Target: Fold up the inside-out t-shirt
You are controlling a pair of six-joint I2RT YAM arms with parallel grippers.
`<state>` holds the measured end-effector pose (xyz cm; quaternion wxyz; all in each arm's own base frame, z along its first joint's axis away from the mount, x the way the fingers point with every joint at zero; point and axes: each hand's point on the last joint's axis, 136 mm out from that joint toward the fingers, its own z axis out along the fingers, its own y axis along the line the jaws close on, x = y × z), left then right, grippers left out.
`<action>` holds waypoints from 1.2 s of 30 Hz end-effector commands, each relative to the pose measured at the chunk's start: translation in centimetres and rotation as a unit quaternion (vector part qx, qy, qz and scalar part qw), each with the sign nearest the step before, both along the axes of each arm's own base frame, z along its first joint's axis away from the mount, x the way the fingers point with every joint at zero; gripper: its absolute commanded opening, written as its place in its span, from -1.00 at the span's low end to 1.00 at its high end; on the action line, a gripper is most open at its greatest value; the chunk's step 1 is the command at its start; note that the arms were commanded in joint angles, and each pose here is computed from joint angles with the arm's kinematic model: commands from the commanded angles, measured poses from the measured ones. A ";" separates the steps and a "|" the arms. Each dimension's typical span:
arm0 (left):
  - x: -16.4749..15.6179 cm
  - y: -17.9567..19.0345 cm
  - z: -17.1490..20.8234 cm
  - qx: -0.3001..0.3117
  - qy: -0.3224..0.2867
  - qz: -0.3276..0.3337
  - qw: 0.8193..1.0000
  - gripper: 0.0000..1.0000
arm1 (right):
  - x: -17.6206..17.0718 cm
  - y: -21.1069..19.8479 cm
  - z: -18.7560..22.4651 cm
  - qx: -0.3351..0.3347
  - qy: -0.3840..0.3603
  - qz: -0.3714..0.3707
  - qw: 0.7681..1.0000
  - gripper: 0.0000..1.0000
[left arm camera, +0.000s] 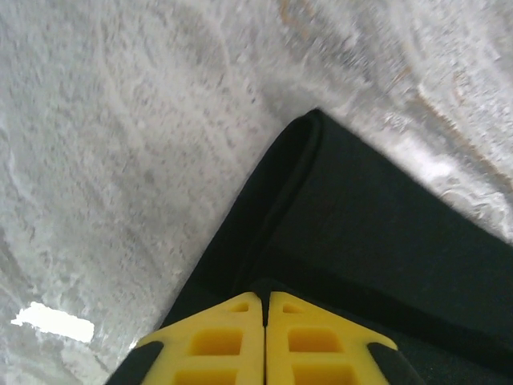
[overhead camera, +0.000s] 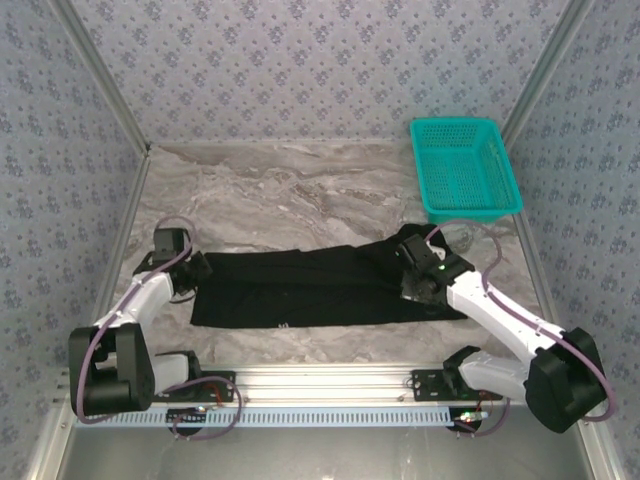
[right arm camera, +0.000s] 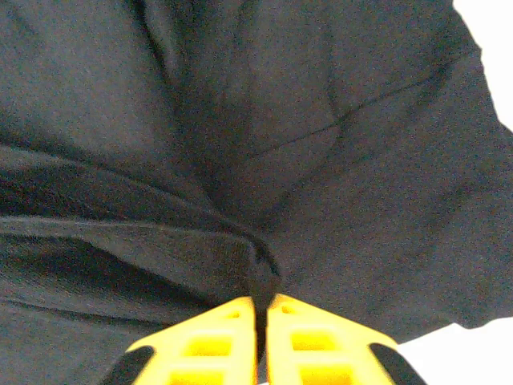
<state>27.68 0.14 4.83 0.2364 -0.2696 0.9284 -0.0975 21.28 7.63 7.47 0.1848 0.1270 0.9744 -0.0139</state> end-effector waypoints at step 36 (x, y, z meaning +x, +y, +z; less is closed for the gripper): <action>5.4 -6.2 -1.2 -0.028 -0.022 -0.078 0.996 0.35 | 11.9 8.1 -0.7 -0.046 -0.008 0.156 0.987 -0.70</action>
